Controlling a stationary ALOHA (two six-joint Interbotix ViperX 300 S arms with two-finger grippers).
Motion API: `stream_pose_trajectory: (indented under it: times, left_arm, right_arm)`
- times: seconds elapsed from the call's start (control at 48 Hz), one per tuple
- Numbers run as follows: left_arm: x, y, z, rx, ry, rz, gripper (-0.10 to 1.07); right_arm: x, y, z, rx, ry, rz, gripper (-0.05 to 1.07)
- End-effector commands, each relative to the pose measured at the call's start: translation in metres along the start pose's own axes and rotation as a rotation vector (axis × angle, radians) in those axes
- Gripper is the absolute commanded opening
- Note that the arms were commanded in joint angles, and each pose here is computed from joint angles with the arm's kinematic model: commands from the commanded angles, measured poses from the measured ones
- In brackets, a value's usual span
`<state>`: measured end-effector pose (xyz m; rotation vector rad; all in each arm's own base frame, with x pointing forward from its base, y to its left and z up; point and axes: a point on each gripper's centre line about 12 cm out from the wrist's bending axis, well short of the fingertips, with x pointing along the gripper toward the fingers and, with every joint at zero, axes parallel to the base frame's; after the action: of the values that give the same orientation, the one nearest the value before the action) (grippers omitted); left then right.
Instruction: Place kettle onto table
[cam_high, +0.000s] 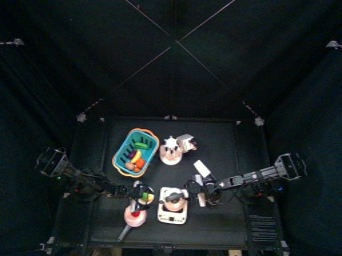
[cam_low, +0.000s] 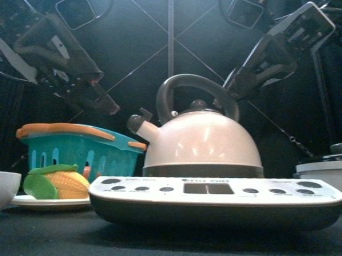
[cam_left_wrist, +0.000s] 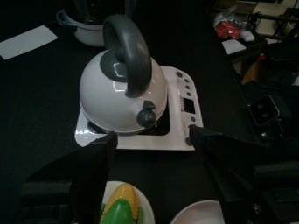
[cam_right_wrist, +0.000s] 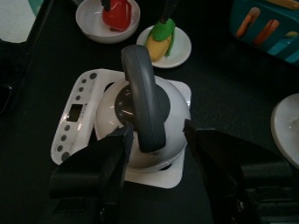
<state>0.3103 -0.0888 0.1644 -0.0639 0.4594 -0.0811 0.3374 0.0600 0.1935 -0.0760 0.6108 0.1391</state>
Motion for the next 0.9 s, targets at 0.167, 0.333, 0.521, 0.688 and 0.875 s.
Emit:
stream_pose_trajectory:
  times: [0.167, 0.333, 0.521, 0.688, 0.875]
  left_arm:
    - [0.005, 0.002, 0.006, -0.001, -0.016, 0.011, 0.99]
    - [0.006, 0.005, 0.005, -0.006, -0.012, 0.020, 0.99]
    - [0.008, 0.006, 0.004, -0.005, -0.007, 0.025, 0.99]
    - [0.008, 0.006, 0.004, -0.005, -0.008, 0.023, 0.99]
    - [0.008, 0.005, 0.005, -0.006, -0.010, 0.022, 0.99]
  right_arm:
    - [0.009, 0.001, 0.015, -0.059, -0.023, 0.001, 0.71]
    - [0.009, -0.001, 0.014, -0.055, -0.021, -0.005, 0.55]
    - [0.001, -0.002, 0.022, -0.053, -0.052, -0.006, 0.52]
    - [-0.022, -0.008, 0.029, -0.049, -0.103, -0.047, 0.52]
    - [-0.061, -0.028, 0.018, -0.030, -0.145, -0.179, 0.52]
